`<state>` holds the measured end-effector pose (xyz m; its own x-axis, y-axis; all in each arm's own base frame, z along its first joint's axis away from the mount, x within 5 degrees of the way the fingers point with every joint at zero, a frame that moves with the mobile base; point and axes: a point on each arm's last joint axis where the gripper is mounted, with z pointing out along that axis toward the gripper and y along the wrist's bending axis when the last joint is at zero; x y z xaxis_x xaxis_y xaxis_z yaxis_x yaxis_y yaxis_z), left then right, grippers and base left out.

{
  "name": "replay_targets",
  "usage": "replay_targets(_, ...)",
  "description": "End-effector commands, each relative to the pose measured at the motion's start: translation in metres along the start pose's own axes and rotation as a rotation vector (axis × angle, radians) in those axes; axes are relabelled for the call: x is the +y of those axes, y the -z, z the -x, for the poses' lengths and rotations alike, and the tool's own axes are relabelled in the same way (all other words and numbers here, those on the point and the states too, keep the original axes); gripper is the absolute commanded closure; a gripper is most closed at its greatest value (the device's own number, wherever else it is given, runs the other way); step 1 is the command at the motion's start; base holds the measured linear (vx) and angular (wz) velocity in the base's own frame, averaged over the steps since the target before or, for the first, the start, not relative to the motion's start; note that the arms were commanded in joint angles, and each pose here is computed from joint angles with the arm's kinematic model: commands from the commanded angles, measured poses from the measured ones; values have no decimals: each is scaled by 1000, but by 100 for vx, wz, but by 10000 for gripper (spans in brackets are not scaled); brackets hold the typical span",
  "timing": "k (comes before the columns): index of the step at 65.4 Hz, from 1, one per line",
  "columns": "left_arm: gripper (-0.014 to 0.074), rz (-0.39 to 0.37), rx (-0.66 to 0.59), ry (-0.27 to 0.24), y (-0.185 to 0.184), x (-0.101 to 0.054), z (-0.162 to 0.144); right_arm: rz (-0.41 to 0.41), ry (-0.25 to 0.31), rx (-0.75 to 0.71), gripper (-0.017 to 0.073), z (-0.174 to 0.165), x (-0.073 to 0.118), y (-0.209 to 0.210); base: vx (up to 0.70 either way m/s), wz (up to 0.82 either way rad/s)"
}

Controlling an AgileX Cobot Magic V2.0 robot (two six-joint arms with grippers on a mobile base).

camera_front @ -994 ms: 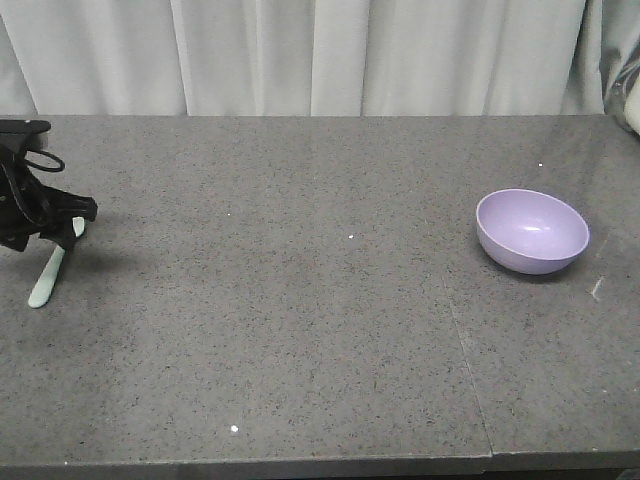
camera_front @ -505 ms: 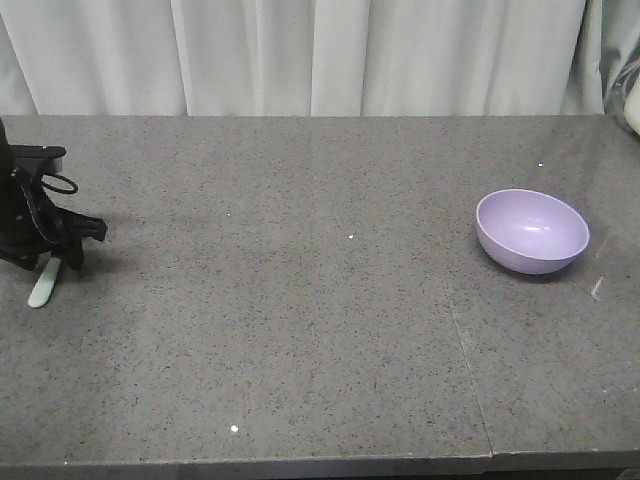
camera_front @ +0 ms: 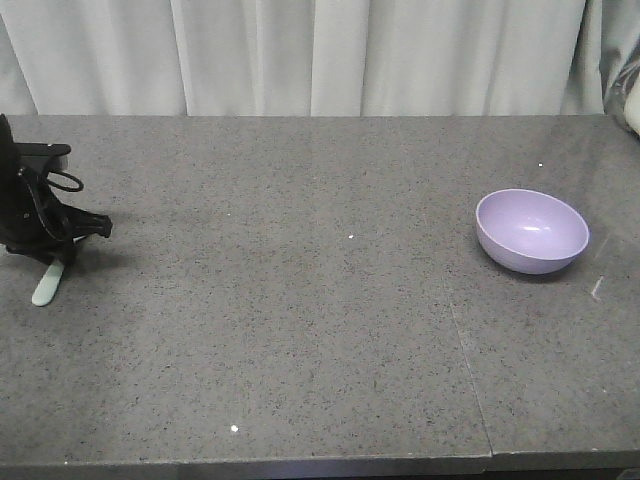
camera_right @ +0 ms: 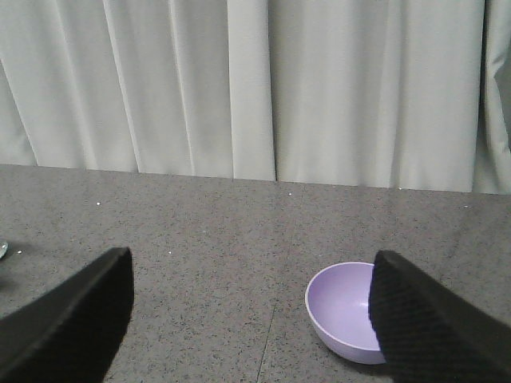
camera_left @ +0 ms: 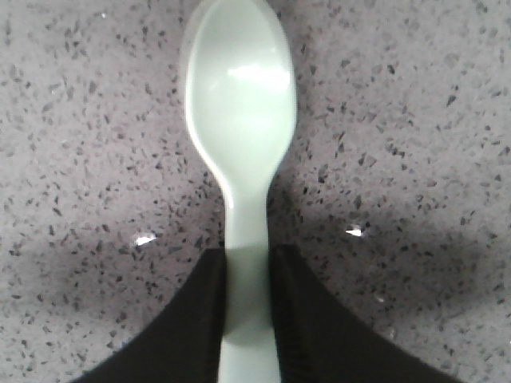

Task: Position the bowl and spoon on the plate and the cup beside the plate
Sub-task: 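Lower the left gripper onto the spoon handle and close it, then lower the right gripper onto the lavender bowl rim and close it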

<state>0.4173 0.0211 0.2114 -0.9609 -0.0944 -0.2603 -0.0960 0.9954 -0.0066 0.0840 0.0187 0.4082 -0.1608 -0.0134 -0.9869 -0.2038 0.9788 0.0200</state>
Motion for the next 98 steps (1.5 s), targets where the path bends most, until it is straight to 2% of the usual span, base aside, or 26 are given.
replay_targets(1, 602, 3, -38, -8, 11, 0, 4, -18, 5, -80, -32, 14, -1, 1, 0, 0)
replay_targets(12, 601, 2, -59, -21, 22, 0, 3, -18, 5, -76, -32, 14, -2, 0, 0, 0)
replay_targets(20, 601, -19, -114, -12, 44, -2, 3, -24, -36, -48, -32, 13, -5, -13, 0, 0)
replay_targets(26, 601, -52, -182, -9, 68, -4, 2, -66, -72, -7, -32, 13, -13, -30, 0, 0)
replay_targets(34, 601, -116, -312, 5, 111, -9, -1, -139, -109, 43, -32, 23, -27, -51, 0, 0)
replay_targets(44, 601, -233, -511, 14, 174, -16, -13, -244, -112, 101, -26, 48, -47, -76, 0, 0)
replay_targets(51, 601, -321, -651, 12, 216, -22, -25, -313, -97, 196, -8, 62, -66, -98, 0, 0)
replay_targets(60, 601, -405, -807, -3, 261, -26, -44, -370, -130, 337, 9, 64, -97, -134, 0, 0)
replay_targets(66, 601, -446, -880, -19, 284, -28, -57, -365, -169, 425, 11, 53, -115, -161, 0, 0)
replay_targets(75, 601, -450, -932, -38, 303, -28, -70, -289, -225, 539, 11, 23, -131, -206, 0, 0)
replay_targets(86, 601, -451, -935, -43, 306, -28, -73, -224, -293, 643, 11, -23, -147, -256, 0, 0)
replay_targets(98, 601, -452, -930, -44, 305, -28, -74, -201, -319, 728, 11, -65, -158, -289, 0, 0)
